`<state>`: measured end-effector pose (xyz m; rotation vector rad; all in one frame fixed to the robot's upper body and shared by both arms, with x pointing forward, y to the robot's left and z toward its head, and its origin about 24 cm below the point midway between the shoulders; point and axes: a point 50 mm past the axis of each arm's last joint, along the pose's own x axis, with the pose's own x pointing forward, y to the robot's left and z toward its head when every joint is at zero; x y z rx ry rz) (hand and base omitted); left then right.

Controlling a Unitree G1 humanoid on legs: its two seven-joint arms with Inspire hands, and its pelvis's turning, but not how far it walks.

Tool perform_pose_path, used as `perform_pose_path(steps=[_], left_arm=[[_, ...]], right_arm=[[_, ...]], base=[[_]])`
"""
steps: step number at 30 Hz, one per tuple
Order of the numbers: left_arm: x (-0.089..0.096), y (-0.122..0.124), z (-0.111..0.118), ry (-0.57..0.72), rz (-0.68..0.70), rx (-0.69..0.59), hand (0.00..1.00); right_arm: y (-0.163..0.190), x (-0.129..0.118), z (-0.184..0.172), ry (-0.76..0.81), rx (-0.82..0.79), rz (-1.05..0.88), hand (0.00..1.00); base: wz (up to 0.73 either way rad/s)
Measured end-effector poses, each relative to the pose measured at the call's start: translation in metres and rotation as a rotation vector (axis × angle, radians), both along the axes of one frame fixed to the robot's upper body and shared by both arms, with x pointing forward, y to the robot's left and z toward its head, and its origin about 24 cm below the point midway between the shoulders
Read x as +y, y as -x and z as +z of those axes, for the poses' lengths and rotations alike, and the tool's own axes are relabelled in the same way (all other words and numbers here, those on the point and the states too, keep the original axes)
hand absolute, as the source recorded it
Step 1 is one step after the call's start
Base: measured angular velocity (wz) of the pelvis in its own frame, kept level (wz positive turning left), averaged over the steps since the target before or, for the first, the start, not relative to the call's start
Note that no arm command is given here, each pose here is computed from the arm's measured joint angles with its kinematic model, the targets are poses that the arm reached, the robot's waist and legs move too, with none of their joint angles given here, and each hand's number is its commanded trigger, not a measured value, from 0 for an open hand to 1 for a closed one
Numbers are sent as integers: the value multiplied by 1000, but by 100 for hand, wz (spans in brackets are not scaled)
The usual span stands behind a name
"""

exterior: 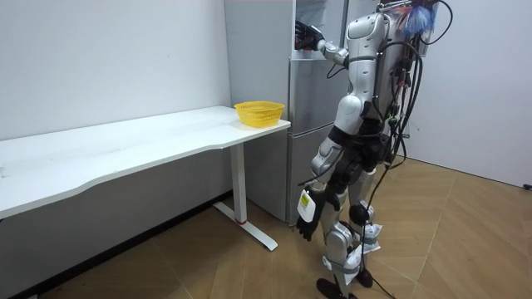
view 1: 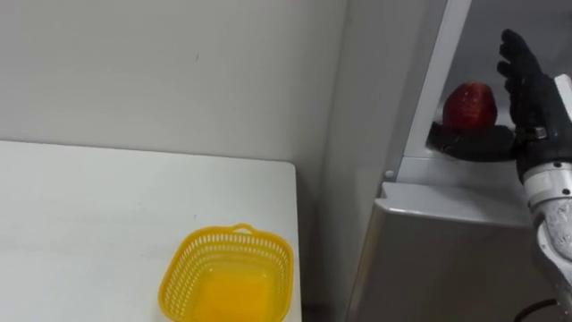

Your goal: Retrieve from the upper fridge

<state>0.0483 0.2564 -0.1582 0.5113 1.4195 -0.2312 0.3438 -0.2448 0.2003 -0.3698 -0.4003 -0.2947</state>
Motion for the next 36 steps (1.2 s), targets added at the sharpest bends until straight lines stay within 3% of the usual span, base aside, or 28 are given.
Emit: perform_pose_path(steps=[12,23,24,26,28,36], left_arm=[[2,6,0,-20,28,41,0],[3,7,0,-30,40,64,0],[3,6,0,-31,40,63,0],[5,4,1,-37,41,62,0],[7,4,2,-46,43,66,0],[13,7,3,-68,48,81,0]], right_arm=[[-8,-4,-12,-130,87,52,0],[-22,-16,-14,-157,186,117,0],[-23,-17,-14,-164,193,122,33],[-23,-20,-14,-160,207,128,78],[-23,-22,-14,-159,220,132,100],[-23,-23,-14,-139,253,159,100]], base=[[1],[0],[0],[0],[0],[1]])
